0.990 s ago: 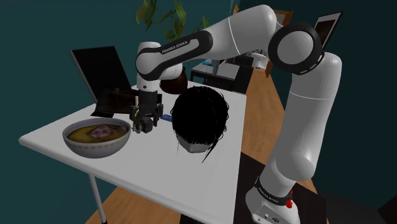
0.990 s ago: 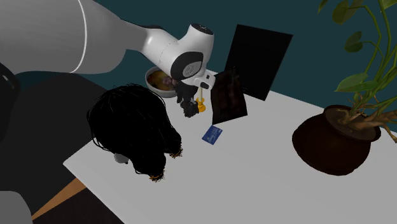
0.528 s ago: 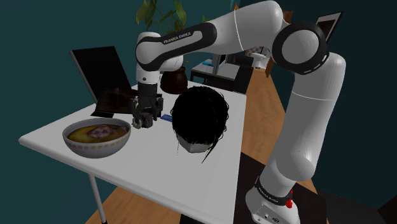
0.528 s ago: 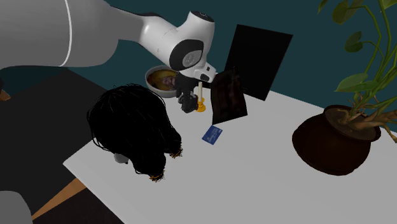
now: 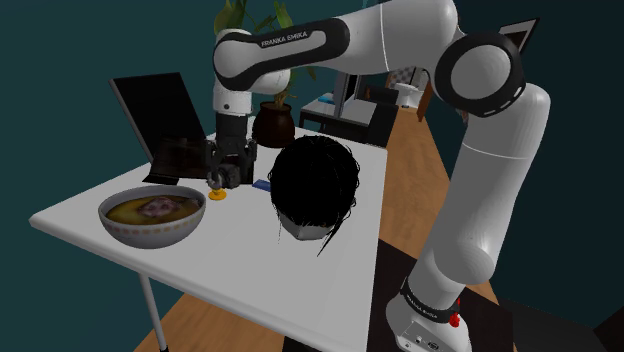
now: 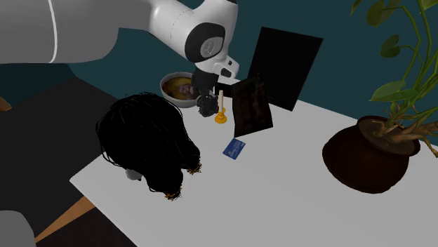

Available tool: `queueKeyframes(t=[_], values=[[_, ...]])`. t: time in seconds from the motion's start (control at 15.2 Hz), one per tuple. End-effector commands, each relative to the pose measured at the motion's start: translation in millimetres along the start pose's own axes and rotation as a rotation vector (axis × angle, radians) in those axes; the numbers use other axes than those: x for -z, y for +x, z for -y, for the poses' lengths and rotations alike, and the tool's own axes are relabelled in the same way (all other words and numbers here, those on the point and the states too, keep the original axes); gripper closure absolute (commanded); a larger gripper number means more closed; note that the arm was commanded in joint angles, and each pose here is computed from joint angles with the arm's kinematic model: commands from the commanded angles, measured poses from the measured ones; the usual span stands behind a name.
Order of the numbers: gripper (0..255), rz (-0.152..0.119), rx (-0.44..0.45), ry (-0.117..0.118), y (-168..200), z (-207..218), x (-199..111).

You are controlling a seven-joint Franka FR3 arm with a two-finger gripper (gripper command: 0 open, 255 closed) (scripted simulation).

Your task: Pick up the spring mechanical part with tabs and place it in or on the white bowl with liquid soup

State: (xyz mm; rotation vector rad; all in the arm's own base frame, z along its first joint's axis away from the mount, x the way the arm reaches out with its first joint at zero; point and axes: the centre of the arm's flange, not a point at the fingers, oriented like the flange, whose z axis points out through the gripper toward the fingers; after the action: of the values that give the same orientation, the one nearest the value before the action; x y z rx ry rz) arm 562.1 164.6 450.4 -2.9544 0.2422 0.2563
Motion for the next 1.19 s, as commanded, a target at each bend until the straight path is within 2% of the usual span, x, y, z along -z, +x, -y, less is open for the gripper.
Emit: queueKeyframes(t=[0.0, 1.12], values=[[255, 0.000, 0.000, 0.000, -1.6, 0.6, 10.8], [255, 0.000, 0.000, 0.000, -18.1, 14.1, 98.0]])
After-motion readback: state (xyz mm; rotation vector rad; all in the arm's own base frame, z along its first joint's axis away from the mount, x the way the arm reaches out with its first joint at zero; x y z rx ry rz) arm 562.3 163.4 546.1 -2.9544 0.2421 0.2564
